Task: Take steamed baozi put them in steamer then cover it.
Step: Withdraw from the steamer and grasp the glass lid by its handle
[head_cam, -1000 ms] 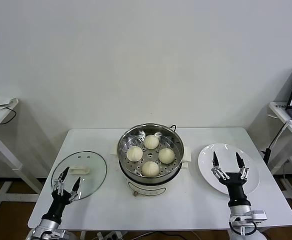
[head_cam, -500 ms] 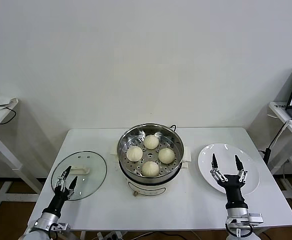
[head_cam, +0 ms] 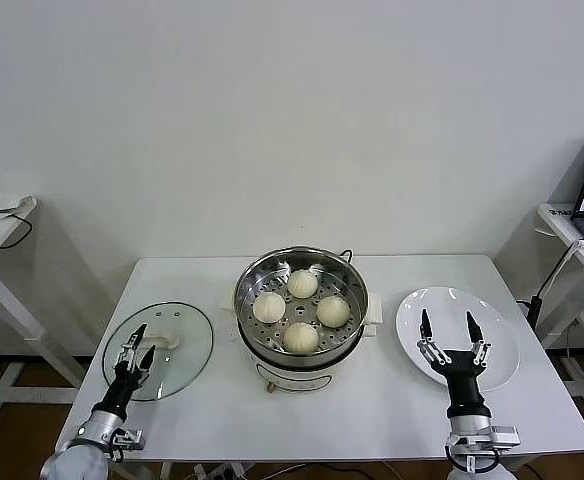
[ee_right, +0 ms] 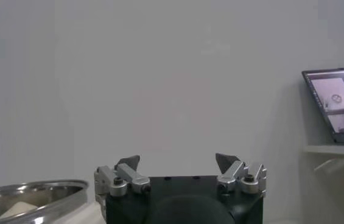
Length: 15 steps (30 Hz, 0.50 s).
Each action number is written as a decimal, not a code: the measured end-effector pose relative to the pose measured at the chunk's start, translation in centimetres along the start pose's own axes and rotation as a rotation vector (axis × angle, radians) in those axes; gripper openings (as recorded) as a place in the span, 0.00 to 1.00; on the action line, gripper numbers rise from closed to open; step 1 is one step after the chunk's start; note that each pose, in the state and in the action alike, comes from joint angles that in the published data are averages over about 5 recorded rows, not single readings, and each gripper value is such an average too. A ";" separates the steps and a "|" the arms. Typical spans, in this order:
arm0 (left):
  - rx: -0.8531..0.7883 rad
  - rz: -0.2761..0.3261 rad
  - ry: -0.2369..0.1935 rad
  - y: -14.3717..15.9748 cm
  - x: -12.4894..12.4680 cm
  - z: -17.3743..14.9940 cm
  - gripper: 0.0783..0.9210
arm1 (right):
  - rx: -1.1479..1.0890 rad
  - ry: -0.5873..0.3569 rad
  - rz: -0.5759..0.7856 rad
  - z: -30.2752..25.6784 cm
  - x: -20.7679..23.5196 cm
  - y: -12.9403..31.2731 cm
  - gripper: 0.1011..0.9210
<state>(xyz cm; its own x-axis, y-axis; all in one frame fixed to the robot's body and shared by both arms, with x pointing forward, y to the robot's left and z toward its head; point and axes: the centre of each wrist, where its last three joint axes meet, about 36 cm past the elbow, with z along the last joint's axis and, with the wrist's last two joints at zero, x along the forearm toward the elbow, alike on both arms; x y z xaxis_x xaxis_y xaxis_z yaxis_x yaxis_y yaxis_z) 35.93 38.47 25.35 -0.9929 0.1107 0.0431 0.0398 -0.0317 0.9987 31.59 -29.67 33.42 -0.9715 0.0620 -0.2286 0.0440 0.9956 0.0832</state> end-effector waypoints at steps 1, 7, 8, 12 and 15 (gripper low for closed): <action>-0.001 0.000 0.001 0.0 -0.2 -0.1 0.88 | 0.001 0.001 0.000 0.1 0.0 0.0 0.88; -0.007 0.003 0.009 -0.3 -1.2 -0.1 0.88 | 0.008 0.004 0.001 0.3 0.1 -0.2 0.88; -0.007 0.003 0.011 -0.3 -1.4 -0.1 0.88 | 0.009 0.005 0.001 0.3 0.1 -0.2 0.88; -0.007 0.001 0.019 -0.4 -2.0 0.0 0.88 | 0.011 0.009 -0.002 0.5 0.2 -0.2 0.88; -0.008 -0.003 0.026 -0.3 -2.5 0.1 0.88 | 0.013 0.012 -0.005 0.7 0.2 -0.1 0.88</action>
<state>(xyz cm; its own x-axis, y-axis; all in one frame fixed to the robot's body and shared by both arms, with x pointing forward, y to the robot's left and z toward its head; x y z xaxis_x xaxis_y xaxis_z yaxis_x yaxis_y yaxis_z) 38.45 38.33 24.91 -0.9956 0.0853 0.0388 0.0355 -0.0398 0.9986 31.55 -29.71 32.68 -0.9744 0.0567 -0.2174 0.0425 0.9967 0.0696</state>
